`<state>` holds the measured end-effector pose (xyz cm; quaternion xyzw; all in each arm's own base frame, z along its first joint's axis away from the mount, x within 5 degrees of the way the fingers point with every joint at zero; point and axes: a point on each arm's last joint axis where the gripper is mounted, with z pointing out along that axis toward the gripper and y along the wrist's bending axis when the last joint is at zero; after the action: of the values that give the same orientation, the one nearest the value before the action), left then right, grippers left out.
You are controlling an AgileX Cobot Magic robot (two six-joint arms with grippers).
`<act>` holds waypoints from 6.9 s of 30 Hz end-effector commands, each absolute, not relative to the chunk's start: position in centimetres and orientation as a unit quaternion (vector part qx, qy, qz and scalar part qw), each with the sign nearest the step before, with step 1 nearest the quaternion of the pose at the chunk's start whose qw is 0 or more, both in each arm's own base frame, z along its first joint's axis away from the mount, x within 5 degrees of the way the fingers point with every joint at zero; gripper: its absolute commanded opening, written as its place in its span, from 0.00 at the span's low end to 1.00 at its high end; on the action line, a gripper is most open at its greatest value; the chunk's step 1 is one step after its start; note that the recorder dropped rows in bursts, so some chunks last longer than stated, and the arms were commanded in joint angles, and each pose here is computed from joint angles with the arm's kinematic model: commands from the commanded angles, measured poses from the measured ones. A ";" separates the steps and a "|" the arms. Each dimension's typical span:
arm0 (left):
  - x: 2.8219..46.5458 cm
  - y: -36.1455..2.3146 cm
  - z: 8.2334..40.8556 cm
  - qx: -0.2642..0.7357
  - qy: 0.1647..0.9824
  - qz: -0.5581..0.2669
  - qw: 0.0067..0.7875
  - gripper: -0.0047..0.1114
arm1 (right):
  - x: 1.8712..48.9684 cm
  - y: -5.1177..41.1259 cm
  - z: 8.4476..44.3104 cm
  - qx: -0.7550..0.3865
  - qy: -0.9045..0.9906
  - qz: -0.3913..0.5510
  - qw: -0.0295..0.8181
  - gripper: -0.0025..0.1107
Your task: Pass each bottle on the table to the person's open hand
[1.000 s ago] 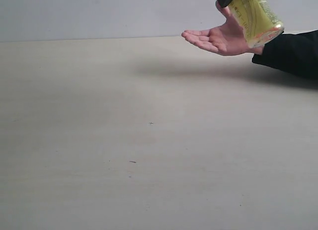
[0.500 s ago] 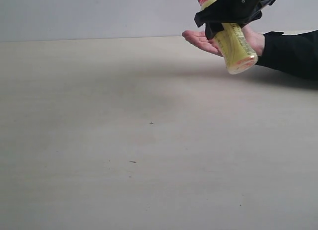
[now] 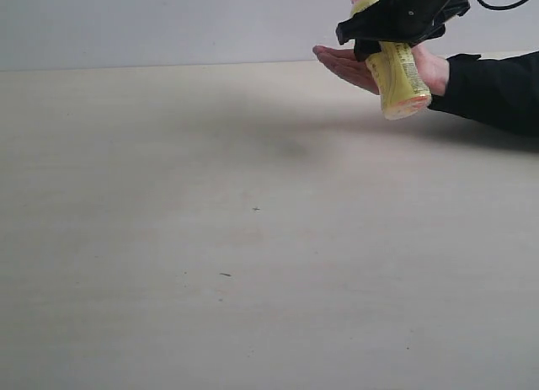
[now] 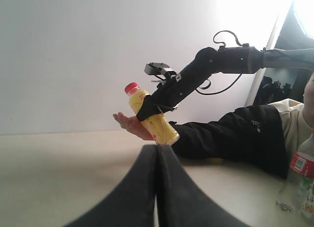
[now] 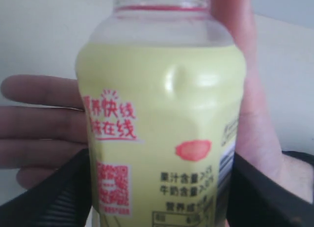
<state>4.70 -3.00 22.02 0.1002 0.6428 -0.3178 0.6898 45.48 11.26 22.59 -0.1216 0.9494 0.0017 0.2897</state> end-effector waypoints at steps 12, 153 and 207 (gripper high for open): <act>4.7 -3.0 22.0 0.100 0.641 -0.318 0.691 0.04 | 46.9 10.7 21.7 -0.108 0.949 0.005 0.297 0.10; 4.7 -3.0 22.0 0.100 0.641 -0.318 0.691 0.04 | 5.6 0.6 20.5 -0.026 0.707 0.055 0.705 0.02; 5.6 -0.8 20.5 0.068 0.704 -0.027 0.706 0.04 | 5.6 0.6 20.5 -0.024 0.707 0.057 0.705 0.02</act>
<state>5.61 -0.88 20.67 0.0834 0.7005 -0.0201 0.7085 5.64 0.66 20.60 -0.0251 0.7094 0.0596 0.7018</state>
